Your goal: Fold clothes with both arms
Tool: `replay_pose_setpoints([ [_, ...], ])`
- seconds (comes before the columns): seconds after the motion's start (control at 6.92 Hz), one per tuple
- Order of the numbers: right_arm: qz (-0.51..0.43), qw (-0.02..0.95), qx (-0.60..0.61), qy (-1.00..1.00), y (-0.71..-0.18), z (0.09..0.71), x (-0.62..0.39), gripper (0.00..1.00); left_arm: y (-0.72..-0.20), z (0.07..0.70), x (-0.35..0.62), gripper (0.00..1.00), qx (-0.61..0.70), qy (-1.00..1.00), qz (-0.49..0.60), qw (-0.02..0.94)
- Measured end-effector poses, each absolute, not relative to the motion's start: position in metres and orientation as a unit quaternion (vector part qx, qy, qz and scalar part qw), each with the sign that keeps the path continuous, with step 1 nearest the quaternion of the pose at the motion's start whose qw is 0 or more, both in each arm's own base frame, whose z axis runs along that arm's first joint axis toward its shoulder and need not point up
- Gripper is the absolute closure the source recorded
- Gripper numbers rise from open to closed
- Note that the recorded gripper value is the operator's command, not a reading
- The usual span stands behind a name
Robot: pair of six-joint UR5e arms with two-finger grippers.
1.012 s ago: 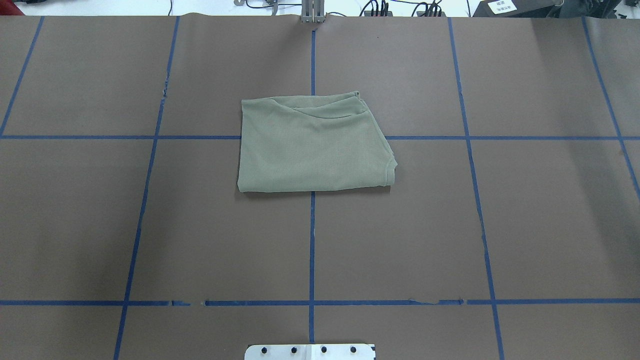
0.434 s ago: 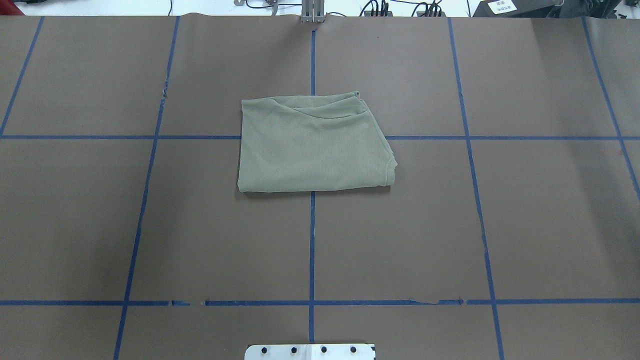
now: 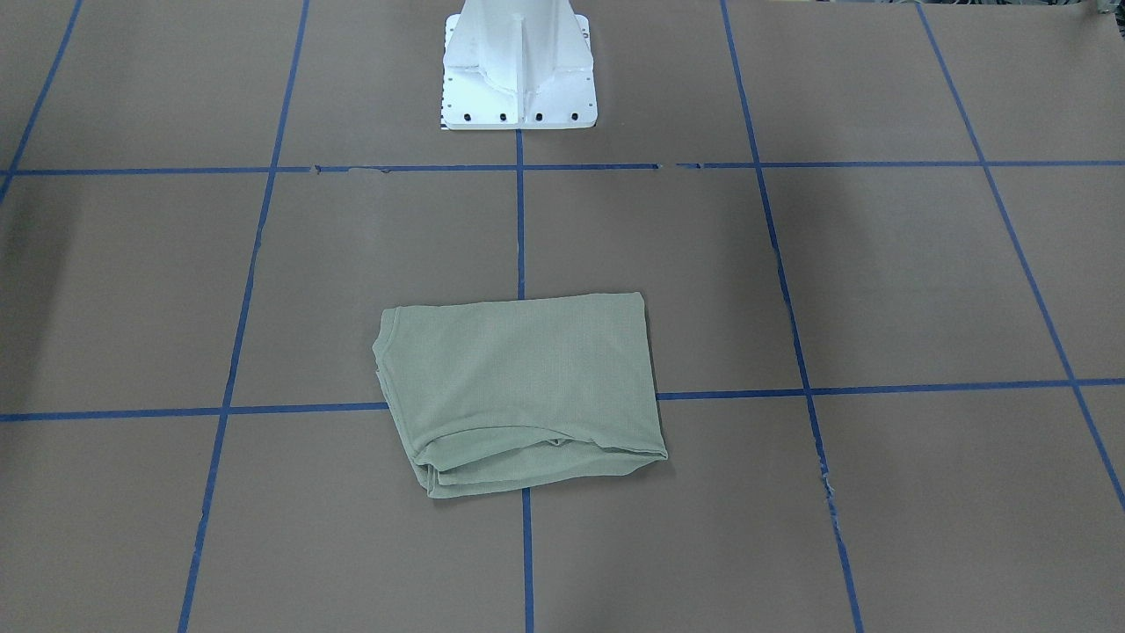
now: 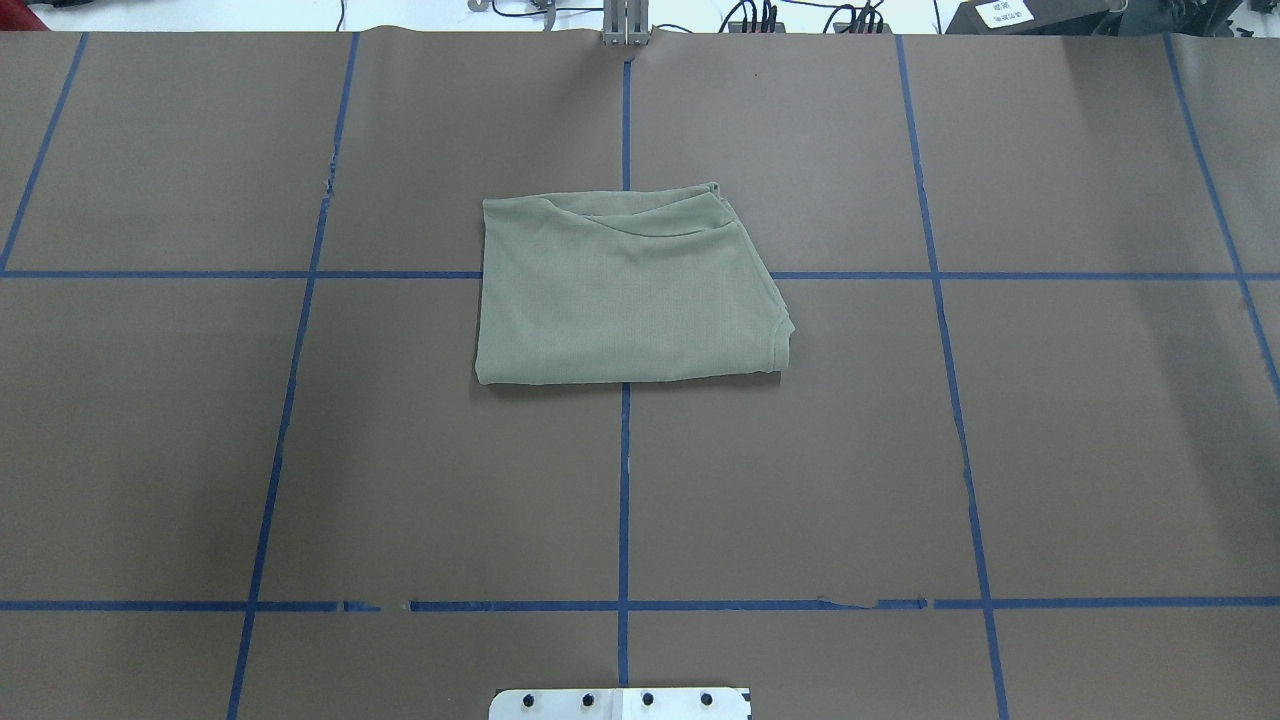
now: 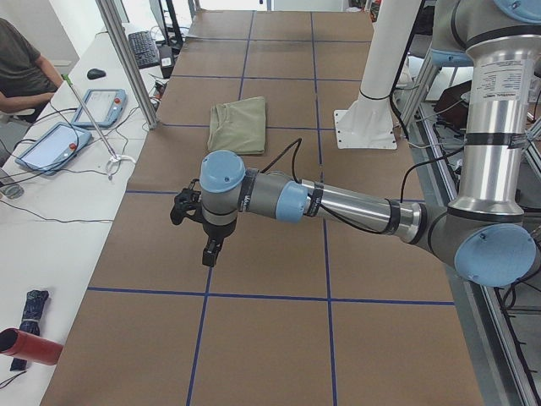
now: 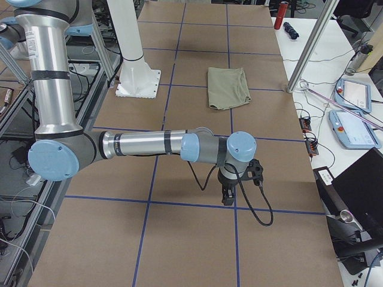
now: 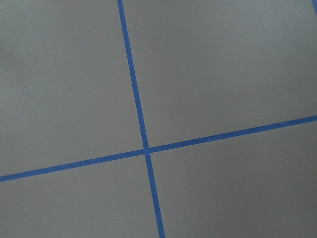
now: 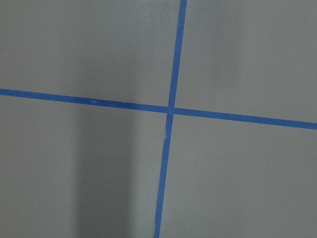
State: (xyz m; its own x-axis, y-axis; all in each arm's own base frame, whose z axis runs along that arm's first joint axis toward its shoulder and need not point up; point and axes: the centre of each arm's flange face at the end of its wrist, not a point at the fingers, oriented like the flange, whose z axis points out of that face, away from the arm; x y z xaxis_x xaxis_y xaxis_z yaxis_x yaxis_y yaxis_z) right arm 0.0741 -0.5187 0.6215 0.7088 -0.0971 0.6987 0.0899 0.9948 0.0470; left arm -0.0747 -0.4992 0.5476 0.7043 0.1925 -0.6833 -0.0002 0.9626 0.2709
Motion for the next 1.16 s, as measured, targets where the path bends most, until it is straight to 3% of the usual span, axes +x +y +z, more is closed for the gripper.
replay_pose_setpoints([
  [1.16,-0.06,0.924,0.006,-0.378,-0.5186,0.622,0.0658,0.0,-0.4955,0.5545,-0.0753,0.0,0.117,0.378,0.048,0.917],
])
